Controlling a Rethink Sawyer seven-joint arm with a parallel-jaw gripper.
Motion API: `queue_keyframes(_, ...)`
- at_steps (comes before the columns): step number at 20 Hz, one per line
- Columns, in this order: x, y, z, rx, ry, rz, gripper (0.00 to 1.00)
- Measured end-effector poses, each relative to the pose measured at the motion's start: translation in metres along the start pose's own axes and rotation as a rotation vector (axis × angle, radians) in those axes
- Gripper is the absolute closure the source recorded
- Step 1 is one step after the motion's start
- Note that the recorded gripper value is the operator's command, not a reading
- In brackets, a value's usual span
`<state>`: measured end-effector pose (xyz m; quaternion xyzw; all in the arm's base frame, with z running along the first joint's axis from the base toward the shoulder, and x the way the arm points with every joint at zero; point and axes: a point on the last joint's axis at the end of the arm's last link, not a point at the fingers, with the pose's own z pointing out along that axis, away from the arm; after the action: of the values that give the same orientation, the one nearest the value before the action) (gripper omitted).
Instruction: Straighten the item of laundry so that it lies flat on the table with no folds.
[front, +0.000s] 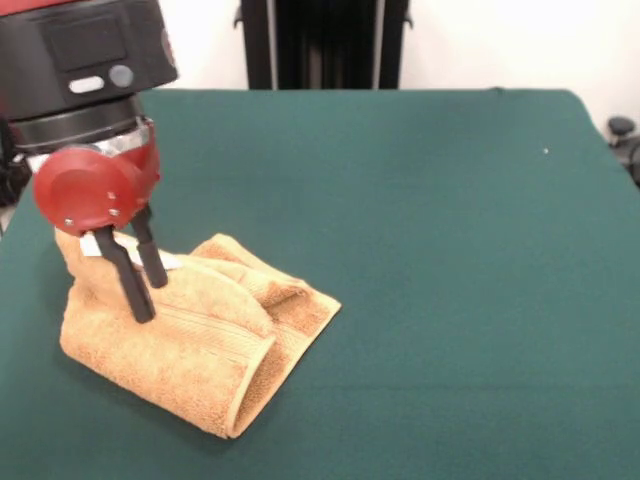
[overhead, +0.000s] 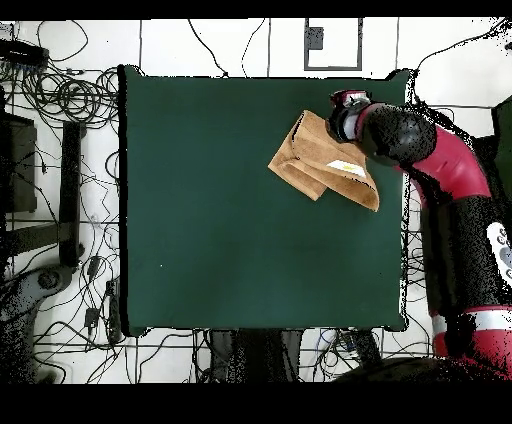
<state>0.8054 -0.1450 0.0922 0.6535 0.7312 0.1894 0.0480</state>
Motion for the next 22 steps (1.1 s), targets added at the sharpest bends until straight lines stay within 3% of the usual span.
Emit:
queue_keyframes(3,0.014,0.005,0.006,0.004,0.0,-0.02,0.0)
queue_keyframes(6,0.038,0.01,0.016,0.055,-0.001,-0.058,0.0)
queue_keyframes(11,0.065,0.014,0.016,0.149,0.009,-0.101,0.0)
queue_keyframes(13,0.082,0.016,0.011,0.23,0.01,-0.129,0.0)
queue_keyframes(22,0.098,0.031,-0.007,0.332,-0.034,-0.167,0.0)
